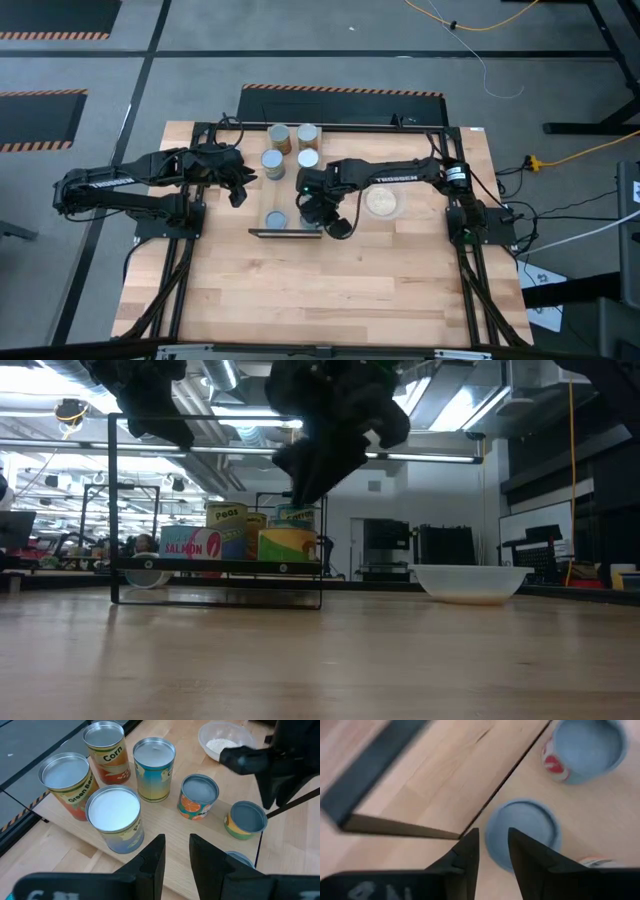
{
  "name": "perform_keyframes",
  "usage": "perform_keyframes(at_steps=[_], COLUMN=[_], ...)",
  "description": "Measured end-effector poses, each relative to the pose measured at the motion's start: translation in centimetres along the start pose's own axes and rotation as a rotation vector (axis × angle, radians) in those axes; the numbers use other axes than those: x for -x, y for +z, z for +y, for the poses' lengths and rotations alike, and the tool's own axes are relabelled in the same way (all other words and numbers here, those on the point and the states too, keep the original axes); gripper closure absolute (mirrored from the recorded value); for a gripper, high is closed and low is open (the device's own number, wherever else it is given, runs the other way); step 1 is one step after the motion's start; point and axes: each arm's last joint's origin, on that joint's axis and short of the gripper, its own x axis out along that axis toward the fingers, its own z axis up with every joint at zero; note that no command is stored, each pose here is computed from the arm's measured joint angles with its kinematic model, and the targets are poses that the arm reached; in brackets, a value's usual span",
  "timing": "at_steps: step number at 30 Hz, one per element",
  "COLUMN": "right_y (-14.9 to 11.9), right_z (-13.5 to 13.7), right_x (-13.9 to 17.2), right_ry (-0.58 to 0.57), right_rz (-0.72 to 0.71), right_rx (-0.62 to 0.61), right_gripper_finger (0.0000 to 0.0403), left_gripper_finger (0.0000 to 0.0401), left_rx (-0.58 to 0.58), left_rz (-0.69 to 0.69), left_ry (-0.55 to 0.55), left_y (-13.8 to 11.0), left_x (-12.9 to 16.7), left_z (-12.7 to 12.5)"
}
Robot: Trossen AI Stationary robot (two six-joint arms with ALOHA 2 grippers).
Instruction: Pick and place cans onto a shelf
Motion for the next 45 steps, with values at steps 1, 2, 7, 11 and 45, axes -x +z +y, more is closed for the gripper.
perform_keyframes(at_steps=[1,2,7,11,45], right_y=[0.2,0.2,0.2,-0.2,-1.6], right_z=[0.0,0.0,-0.1,-0.3,-0.6], right_x=[0.3,0.5,1.1,1.1,-1.6], right_ry=[-0.007,-0.015,-0.07,-0.072,-0.044], right_rz=[0.003,0.015,0.092,0.132,0.155], right_rx=[0.037,0.072,0.235,0.343,0.549], right_gripper_finger=[0.0295,0.0295,0.0295,0.0295,0.0295], left_gripper_finger=[0.0321,0.0321,0.0321,0.0321,0.0321], left_rx=[0.0,0.0,0.0,0.0,0.0], left_rz=[0.0,0.0,0.0,0.0,0.0], left_ry=[0.0,0.0,0.0,0.0,0.0], left_y=[0.0,0.0,0.0,0.0,0.0], left_x=[0.0,0.0,0.0,0.0,0.0], left_z=[0.0,0.0,0.0,0.0,0.0])
